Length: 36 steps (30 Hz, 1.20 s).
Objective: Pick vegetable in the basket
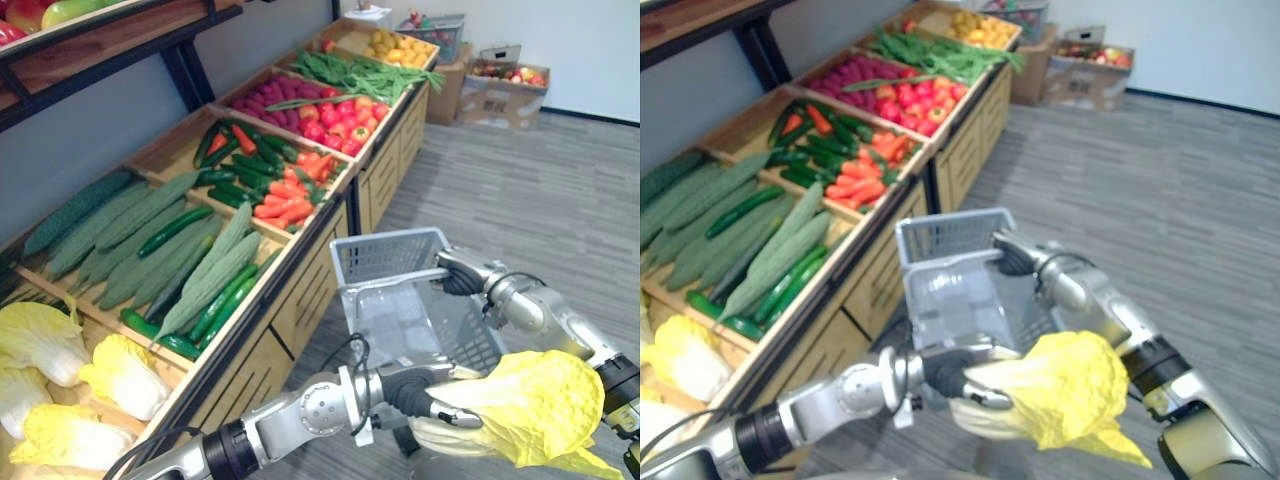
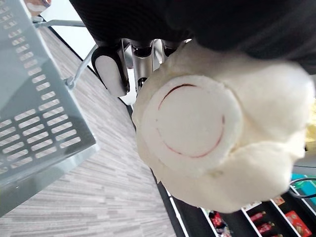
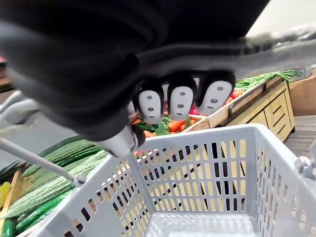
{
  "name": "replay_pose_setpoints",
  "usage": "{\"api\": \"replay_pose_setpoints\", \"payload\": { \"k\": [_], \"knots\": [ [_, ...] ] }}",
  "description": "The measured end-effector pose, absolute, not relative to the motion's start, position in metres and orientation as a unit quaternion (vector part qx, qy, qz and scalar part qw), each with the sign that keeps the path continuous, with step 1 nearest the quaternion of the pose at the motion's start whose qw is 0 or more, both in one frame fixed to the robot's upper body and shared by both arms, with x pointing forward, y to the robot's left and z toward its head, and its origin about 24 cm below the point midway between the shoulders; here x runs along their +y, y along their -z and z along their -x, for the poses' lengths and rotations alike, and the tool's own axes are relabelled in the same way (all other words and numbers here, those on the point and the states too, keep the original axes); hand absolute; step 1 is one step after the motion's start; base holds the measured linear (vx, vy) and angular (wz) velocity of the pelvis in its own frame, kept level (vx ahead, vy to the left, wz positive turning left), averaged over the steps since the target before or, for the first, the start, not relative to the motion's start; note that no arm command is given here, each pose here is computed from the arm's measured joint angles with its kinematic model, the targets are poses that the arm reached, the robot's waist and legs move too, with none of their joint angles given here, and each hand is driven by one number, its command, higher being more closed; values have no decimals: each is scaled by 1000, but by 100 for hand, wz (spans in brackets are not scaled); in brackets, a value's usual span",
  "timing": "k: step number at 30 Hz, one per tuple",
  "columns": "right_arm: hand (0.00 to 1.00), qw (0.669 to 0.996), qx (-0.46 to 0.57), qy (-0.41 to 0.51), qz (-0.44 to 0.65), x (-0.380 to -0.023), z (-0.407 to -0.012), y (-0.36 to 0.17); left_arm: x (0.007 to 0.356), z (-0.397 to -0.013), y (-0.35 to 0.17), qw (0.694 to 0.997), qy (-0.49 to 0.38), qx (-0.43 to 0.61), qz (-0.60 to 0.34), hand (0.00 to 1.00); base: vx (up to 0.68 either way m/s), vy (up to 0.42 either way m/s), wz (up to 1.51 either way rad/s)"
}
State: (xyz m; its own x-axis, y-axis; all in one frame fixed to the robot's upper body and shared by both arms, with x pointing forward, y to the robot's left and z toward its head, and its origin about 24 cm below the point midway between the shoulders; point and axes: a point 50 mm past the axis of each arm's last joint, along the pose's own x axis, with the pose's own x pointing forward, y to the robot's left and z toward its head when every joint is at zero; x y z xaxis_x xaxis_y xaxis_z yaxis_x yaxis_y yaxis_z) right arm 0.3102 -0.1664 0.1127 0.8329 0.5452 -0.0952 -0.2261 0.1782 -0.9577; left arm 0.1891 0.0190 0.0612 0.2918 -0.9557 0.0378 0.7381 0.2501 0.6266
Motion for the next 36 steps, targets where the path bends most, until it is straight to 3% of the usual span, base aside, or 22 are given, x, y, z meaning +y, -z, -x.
{"api": "replay_pose_setpoints", "payload": {
  "k": [7, 25, 26, 36],
  "knots": [
    [100, 757, -164, -254, 579, -150, -318, -126, 28, -210, -35, 760, 529, -171, -336, 100, -28, -10, -17],
    [100, 743, -178, -266, 588, -134, -322, -130, 64, -261, 0, 808, 370, -71, -452, 100, -31, -10, -5],
    [100, 742, -178, -267, 588, -134, -322, -130, 64, -262, 1, 811, 363, -67, -453, 0, -43, -7, -1],
    [100, 745, -170, -266, 587, -137, -323, -132, 58, -268, -1, 828, 336, -57, -446, 0, -48, -12, 0]
  ]
}}
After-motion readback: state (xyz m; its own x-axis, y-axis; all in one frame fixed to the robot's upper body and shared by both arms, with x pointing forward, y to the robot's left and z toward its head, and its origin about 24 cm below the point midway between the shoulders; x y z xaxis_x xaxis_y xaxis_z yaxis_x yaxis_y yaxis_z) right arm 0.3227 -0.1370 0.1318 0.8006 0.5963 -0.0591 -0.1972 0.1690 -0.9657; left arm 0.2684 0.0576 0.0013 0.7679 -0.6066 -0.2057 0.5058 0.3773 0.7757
